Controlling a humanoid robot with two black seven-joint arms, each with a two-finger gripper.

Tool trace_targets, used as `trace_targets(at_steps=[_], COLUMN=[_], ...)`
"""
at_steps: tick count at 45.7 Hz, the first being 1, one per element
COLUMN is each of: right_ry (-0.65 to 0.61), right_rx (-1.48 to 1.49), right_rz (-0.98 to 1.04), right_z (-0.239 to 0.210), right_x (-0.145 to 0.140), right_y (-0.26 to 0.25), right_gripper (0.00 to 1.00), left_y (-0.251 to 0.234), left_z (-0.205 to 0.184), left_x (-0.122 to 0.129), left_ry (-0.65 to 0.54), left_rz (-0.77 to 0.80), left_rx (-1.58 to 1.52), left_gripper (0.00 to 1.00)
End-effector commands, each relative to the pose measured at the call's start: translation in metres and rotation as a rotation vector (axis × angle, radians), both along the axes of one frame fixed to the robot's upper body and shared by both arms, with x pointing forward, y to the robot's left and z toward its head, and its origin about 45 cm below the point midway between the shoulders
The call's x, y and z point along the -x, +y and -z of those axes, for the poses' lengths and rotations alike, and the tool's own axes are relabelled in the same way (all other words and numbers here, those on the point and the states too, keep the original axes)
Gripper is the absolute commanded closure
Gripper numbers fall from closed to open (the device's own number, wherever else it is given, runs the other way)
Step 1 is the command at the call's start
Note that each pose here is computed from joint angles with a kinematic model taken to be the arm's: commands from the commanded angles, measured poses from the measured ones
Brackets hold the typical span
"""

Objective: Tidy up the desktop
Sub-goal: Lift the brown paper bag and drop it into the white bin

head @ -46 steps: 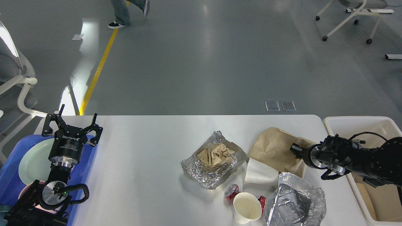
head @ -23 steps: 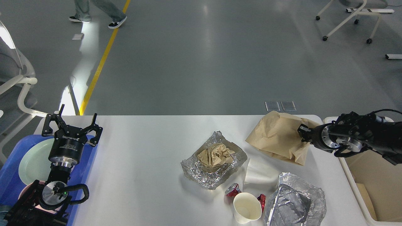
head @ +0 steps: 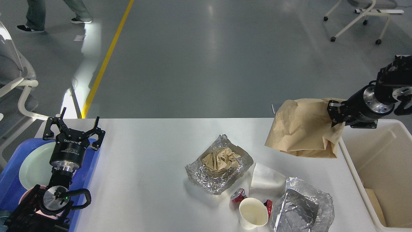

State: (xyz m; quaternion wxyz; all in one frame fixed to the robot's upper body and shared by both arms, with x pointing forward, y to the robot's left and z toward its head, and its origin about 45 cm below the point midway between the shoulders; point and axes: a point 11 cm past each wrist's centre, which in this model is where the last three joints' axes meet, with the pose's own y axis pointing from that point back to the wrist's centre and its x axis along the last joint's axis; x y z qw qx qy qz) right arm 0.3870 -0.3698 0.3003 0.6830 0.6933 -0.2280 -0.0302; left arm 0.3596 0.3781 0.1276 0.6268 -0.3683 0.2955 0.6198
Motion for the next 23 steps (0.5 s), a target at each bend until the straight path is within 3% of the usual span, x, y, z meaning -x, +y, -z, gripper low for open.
trace_targets(at_steps=[1,10,23], right_ry=[0.071,0.117,0.035], right_rx=[0.007,0.008,-0.002], right_rz=[-0.098,-0.189,-0.082], right_z=[-0.032,-0.051,-0.054], right_x=[0.020,0.056,0.056], right_y=[0.007,0.012,-0.021], right_gripper=[1.00,1.00,1.00], left_y=[0.000,0.000,0.000], left_z=[0.000,0.000,0.000], left_x=[0.000,0.000,0.000], left_ry=[0.000,0.000,0.000], left_rz=[0.000,0.000,0.000], left_rx=[0.000,-0.001,0.000], left_gripper=[0.03,0.03,0.03])
